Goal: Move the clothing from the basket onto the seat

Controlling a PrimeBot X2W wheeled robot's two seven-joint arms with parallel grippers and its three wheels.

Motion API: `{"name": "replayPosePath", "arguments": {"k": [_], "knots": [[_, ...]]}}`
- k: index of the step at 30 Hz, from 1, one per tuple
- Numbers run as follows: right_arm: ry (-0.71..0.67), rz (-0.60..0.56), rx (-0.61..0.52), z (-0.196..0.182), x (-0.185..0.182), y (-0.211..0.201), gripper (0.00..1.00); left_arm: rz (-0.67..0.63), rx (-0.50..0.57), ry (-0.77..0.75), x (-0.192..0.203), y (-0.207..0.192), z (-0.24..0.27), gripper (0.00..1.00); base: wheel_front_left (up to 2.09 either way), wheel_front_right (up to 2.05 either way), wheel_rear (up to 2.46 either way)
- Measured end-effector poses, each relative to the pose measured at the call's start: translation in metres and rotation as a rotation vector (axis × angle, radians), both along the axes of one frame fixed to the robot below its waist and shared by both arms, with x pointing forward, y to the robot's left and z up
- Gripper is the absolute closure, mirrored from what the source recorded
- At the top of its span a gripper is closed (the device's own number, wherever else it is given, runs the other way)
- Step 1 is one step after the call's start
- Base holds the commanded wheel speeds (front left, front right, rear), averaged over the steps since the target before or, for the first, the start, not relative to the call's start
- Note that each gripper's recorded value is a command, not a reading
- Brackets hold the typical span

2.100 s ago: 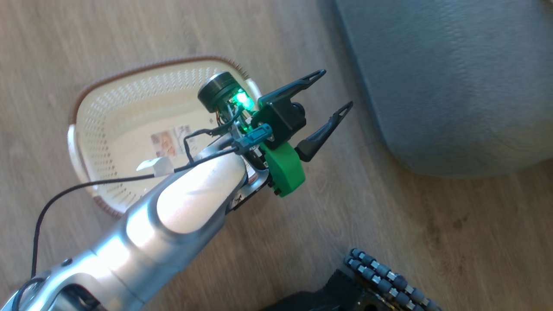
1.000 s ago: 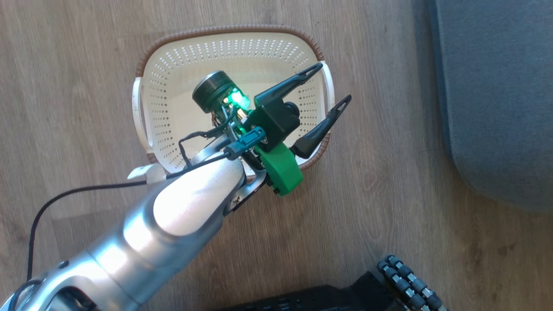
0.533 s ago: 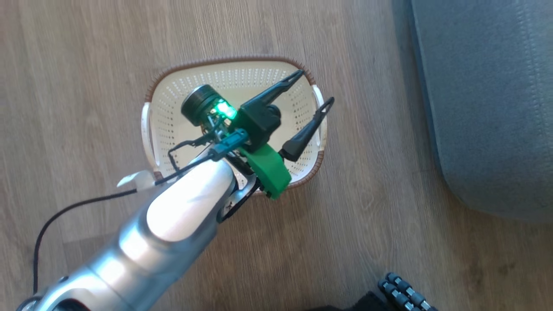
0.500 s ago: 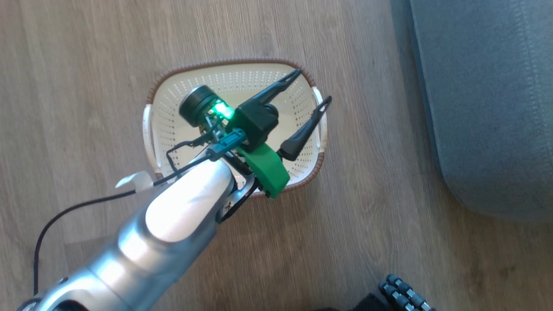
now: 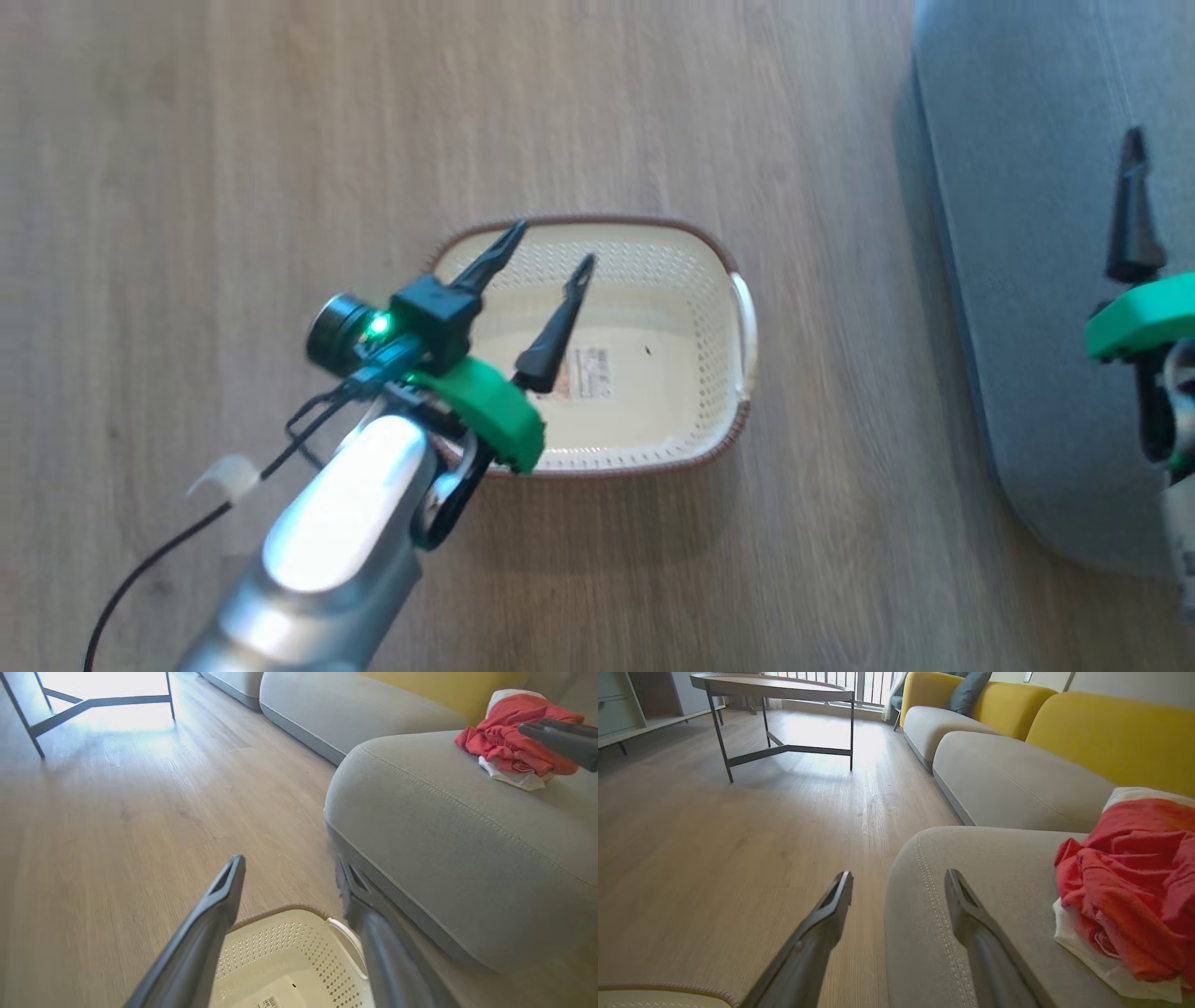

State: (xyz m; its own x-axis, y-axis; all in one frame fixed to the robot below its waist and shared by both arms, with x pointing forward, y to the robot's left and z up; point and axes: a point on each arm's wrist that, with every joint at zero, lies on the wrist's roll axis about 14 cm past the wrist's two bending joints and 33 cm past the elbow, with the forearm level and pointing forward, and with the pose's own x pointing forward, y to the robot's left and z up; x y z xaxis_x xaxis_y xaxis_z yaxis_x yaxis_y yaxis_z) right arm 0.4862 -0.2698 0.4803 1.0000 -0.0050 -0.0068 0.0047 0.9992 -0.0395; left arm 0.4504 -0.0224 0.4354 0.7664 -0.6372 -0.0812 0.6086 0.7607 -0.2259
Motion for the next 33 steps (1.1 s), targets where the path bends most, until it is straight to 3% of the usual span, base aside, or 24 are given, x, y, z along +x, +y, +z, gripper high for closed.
{"name": "replayPosePath", "arguments": {"k": [14, 23, 33], "knots": [[-0.089, 0.201, 0.081, 0.041, -0.005, 0.079, 0.00, 0.351, 0.040, -0.021, -0.023, 0.111, 0.021, 0.00, 0.00, 0.00, 0.00], [-0.065, 0.258, 0.161, 0.037, -0.037, 0.117, 0.00, 0.561, 0.074, -0.056, -0.050, 0.174, 0.033, 0.00, 0.00, 0.00, 0.00], [0.006, 0.316, 0.184, 0.016, -0.073, 0.146, 0.00, 0.659, 0.091, -0.102, -0.065, 0.201, 0.045, 0.00, 0.00, 0.00, 0.00]]}}
